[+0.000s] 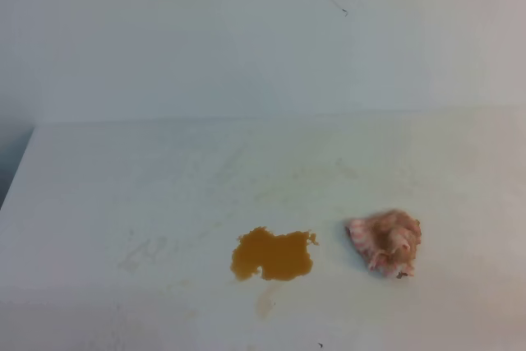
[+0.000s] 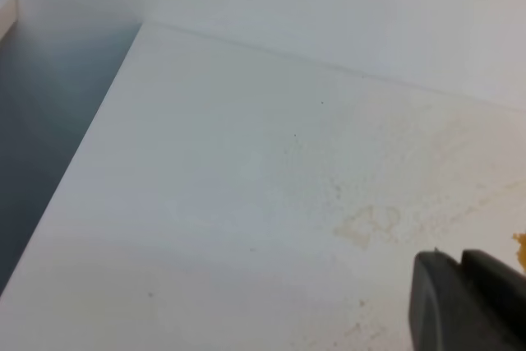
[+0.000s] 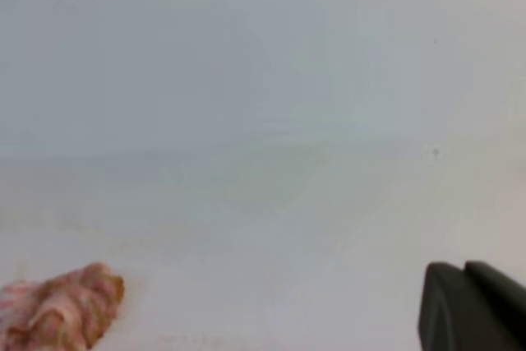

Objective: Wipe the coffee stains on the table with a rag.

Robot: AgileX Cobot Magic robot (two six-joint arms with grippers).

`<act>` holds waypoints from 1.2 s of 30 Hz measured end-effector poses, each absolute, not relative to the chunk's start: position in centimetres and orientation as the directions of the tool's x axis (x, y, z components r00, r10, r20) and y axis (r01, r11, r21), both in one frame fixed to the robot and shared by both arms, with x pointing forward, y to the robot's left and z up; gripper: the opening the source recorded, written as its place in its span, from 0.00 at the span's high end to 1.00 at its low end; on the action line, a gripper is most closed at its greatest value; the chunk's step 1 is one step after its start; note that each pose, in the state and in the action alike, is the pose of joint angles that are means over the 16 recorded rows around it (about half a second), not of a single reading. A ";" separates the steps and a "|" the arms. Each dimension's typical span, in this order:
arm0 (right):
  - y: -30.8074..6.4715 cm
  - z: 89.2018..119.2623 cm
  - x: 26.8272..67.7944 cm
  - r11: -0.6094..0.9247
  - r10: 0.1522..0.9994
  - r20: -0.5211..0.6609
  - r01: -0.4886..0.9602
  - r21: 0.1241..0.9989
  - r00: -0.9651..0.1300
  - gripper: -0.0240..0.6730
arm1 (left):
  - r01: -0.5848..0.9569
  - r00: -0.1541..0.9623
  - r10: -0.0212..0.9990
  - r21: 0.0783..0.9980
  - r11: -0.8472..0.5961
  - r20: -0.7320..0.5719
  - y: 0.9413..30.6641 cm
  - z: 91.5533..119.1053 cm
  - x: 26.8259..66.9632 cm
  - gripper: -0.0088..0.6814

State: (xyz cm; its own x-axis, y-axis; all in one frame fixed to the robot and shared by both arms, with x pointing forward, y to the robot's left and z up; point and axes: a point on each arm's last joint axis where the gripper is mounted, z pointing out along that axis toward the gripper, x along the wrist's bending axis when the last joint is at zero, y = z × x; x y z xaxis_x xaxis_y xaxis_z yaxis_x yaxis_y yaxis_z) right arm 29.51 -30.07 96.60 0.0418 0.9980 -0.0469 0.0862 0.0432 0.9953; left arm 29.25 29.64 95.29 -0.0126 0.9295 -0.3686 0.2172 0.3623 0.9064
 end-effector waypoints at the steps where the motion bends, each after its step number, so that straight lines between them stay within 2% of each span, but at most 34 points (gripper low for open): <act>1: -30.1 96.7 29.5 0.036 0.998 -0.039 0.069 0.997 0.044 0.97 | 0.217 -0.013 0.930 0.906 0.362 -0.369 29.6 95.3 29.2 0.99; 12: -30.3 99.5 29.3 0.034 0.997 -0.021 -0.184 0.982 0.072 0.97 | 0.216 -0.012 0.929 0.907 0.362 -0.369 29.6 95.3 29.2 0.99; 17: -30.3 102.3 28.9 0.036 0.997 -0.013 -0.295 0.955 0.079 0.97 | 0.217 -0.013 0.930 0.906 0.362 -0.369 29.6 95.3 29.2 0.99; 21: -30.3 105.2 28.8 0.033 0.997 -0.009 -0.313 0.949 0.076 0.97 | 0.216 -0.012 0.929 0.907 0.362 -0.369 29.6 95.3 29.2 0.99; 27: -30.2 109.8 30.5 0.023 0.998 -0.013 -0.176 0.984 0.057 0.97 | 0.216 -0.012 0.929 0.907 0.362 -0.369 29.6 95.3 29.2 0.99; 32: -30.2 112.5 34.0 0.025 0.999 -0.027 0.080 0.996 0.026 0.97 | 0.214 -0.011 0.929 0.907 0.362 -0.369 29.6 95.3 29.2 0.99; 36: -29.9 113.6 37.4 0.054 0.998 -0.048 0.292 0.955 -0.028 0.97 | 0.214 -0.011 0.929 0.907 0.362 -0.369 29.6 95.3 29.2 0.99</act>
